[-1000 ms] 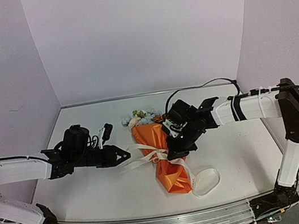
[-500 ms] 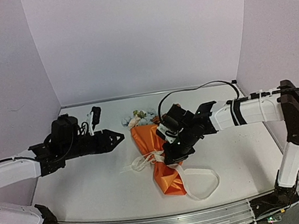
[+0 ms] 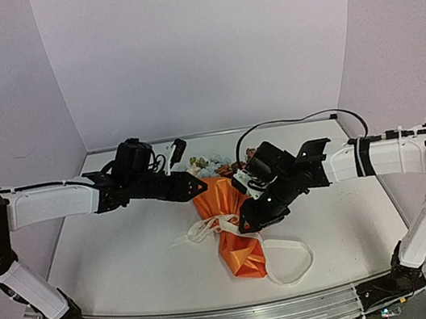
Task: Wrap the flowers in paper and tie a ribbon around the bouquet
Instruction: Cross the half-tied ribbon over the folded bouquet.
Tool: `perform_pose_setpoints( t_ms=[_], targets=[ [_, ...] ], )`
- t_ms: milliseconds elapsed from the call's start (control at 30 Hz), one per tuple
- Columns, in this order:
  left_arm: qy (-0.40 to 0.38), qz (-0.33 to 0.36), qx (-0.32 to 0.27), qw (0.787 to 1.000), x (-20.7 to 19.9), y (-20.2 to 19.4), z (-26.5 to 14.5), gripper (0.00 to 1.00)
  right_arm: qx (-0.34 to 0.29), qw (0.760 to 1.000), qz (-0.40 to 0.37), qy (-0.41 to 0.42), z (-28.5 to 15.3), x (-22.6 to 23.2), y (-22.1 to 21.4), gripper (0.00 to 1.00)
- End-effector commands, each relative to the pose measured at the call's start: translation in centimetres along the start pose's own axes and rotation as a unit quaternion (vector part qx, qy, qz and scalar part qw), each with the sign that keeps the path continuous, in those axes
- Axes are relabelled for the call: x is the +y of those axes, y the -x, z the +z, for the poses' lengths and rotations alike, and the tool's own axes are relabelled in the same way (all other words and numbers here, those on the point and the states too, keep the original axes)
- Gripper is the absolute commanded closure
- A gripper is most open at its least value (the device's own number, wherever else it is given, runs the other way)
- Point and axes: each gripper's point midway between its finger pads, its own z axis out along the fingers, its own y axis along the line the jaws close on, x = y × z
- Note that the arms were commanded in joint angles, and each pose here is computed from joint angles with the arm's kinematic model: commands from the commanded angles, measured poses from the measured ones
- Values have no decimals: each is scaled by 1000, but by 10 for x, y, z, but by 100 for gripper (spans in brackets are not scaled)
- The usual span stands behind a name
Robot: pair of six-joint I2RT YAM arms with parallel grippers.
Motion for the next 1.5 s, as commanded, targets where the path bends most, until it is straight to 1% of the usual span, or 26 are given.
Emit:
perform_pose_setpoints(
  t_ms=[0,133,333,400,500,767,833,900,967,1067,1367,1467],
  targets=[
    [-41,45,17,998,-20,19,9,57,28,999,-20,2,1,-4,-20,56],
    [-58,49,49,996,-23,17,22,59,28,999,-22,-13,0,-14,-31,55],
    [-65,48,67,995,-21,13,33,59,15,999,-26,-29,-1,-17,-36,54],
    [-66,47,70,994,-21,13,35,60,10,999,-22,-31,0,-18,-34,59],
    [-71,48,77,993,-23,11,38,61,0,999,-21,-33,-3,-17,-30,68],
    [-72,59,109,990,-29,-2,50,61,-18,999,-22,-32,-14,-12,-22,82],
    [-69,60,116,989,-28,-3,54,60,-18,999,-23,-30,-16,-10,-21,82],
    [-67,63,123,988,-29,-5,58,59,-20,999,-25,-31,-19,-8,-20,80],
    [-63,65,129,987,-29,-8,61,59,-22,999,-27,-33,-20,-8,-20,79],
    [-60,68,136,986,-29,-11,66,59,-23,999,-26,-35,-20,-9,-20,83],
    [-19,101,168,980,-28,-24,85,57,-34,998,-33,-38,-25,-4,-20,82],
    [-7,112,183,977,-26,-30,91,56,-36,998,-30,-36,-24,-2,-20,84]
  ],
)
